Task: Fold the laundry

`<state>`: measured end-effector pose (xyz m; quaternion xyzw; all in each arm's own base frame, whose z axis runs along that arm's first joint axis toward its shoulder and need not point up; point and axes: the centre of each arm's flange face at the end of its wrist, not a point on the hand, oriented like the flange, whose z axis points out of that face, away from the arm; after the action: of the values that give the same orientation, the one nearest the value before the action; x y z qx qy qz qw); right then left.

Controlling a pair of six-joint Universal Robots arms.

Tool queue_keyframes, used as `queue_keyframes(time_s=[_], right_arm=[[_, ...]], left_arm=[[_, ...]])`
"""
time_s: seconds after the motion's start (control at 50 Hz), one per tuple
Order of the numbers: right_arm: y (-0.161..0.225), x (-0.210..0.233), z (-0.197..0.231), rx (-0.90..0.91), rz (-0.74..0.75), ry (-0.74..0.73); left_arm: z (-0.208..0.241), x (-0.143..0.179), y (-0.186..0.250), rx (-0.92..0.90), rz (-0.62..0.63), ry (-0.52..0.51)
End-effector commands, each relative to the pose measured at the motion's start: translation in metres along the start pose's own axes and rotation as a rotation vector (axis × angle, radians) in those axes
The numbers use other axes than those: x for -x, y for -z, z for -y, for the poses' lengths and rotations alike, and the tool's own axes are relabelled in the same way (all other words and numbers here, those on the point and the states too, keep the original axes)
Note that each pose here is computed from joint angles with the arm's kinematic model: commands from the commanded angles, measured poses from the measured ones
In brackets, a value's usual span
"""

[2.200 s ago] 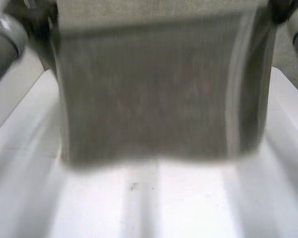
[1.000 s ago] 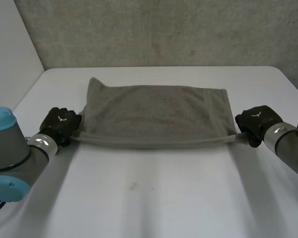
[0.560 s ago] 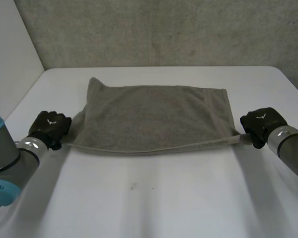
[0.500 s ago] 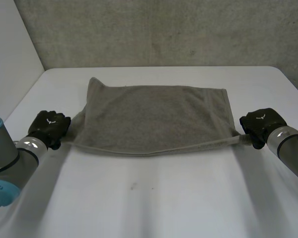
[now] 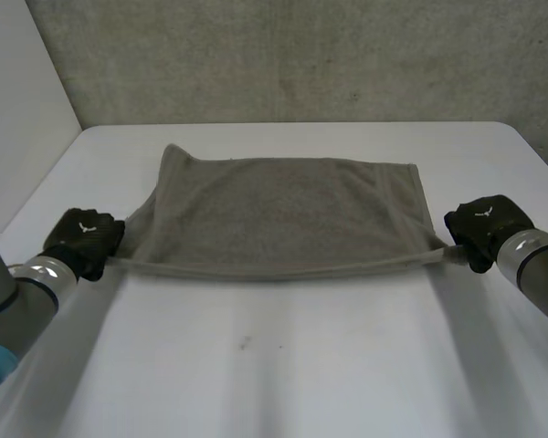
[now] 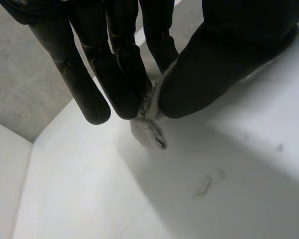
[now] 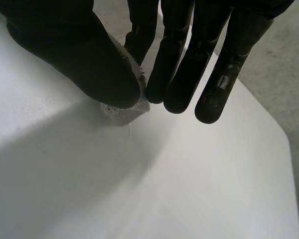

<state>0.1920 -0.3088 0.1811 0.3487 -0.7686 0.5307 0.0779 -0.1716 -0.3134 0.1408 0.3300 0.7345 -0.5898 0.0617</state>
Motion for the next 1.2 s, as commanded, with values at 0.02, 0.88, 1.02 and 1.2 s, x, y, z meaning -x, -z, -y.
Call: queue_keyframes(time_s=[0.02,0.88,1.02,1.2], right_arm=[[0.05,-0.023,0.033,-0.013,-0.033,0.102],[-0.083,0.008,0.032,-0.058,-0.256,0.368],[-0.103,0.013,0.032,-0.109,-0.305,0.367],[-0.099,0.011,0.042,-0.119,-0.359,0.334]], left_arm=[[0.042,0.023,0.051,0.016,0.03,-0.059],[0.048,0.008,-0.094,-0.082,0.045,-0.261],[0.045,0.0,-0.116,-0.104,0.051,-0.269],[0.055,-0.009,-0.108,-0.125,0.046,-0.272]])
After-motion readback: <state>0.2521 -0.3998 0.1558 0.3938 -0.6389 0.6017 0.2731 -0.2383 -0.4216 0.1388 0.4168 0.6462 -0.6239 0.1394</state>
